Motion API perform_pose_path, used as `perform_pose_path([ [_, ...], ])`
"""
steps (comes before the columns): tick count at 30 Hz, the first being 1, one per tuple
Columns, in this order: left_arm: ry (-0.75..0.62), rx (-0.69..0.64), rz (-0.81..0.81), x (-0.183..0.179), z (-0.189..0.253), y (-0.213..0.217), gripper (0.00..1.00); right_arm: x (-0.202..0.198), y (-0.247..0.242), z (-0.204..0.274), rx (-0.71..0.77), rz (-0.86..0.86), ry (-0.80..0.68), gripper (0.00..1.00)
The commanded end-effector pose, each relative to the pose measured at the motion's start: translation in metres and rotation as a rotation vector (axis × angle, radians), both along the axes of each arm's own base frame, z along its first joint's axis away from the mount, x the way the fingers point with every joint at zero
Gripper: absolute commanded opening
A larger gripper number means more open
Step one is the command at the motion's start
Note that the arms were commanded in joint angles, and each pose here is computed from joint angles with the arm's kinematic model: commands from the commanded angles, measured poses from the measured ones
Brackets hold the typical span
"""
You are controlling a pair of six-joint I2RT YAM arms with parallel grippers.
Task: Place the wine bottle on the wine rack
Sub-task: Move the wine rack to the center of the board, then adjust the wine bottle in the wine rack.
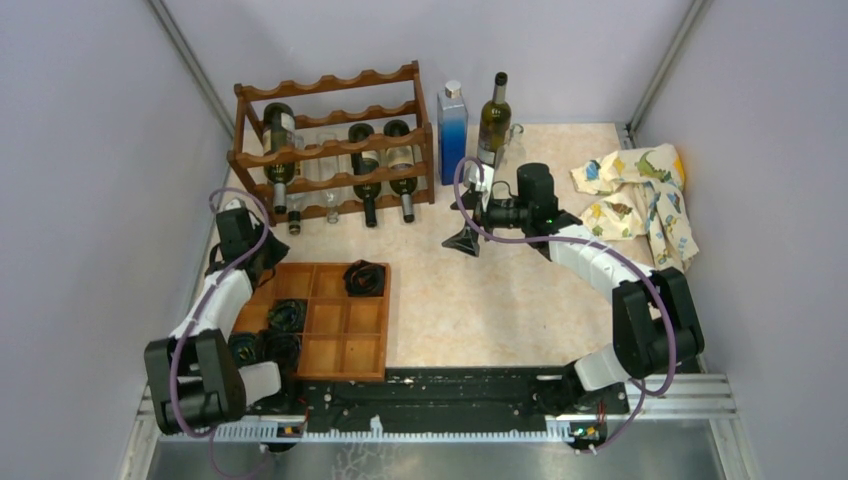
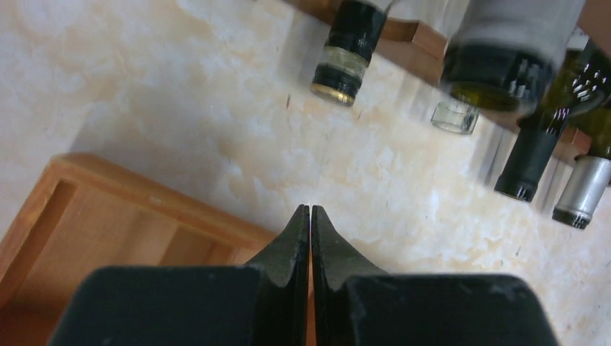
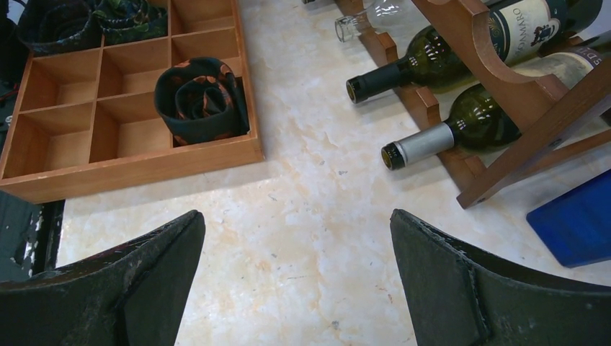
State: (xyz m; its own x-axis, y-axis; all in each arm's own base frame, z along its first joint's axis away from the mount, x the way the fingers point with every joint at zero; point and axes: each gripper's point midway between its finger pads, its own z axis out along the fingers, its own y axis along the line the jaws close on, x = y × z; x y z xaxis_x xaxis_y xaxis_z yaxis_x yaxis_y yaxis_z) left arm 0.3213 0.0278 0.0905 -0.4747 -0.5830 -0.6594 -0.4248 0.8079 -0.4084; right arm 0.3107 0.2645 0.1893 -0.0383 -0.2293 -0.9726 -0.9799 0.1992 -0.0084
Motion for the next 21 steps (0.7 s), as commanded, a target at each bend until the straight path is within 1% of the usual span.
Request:
perform_pose_path([
  [1,-0.108,0.034,0.017,0.043,0.032,0.014,0.06,0.0,0.005,0.025,0.027,0.016,-0.096,0.98],
  [4,-0.119,0.042,0.013,0.055,0.036,0.017,0.06,0.0,0.004,0.024,0.026,0.014,-0.093,0.98],
  [6,-0.158,0.045,0.013,0.066,0.044,0.019,0.06,0.0,0.005,0.024,0.028,0.016,-0.095,0.98],
  [11,-0.19,0.018,0.007,0.085,0.053,0.018,0.06,0.001,0.005,0.024,0.027,0.013,-0.098,0.98],
  [21,-0.25,-0.05,0.025,0.104,0.063,0.016,0.07,0.002,0.004,0.021,0.023,0.01,-0.094,0.98],
])
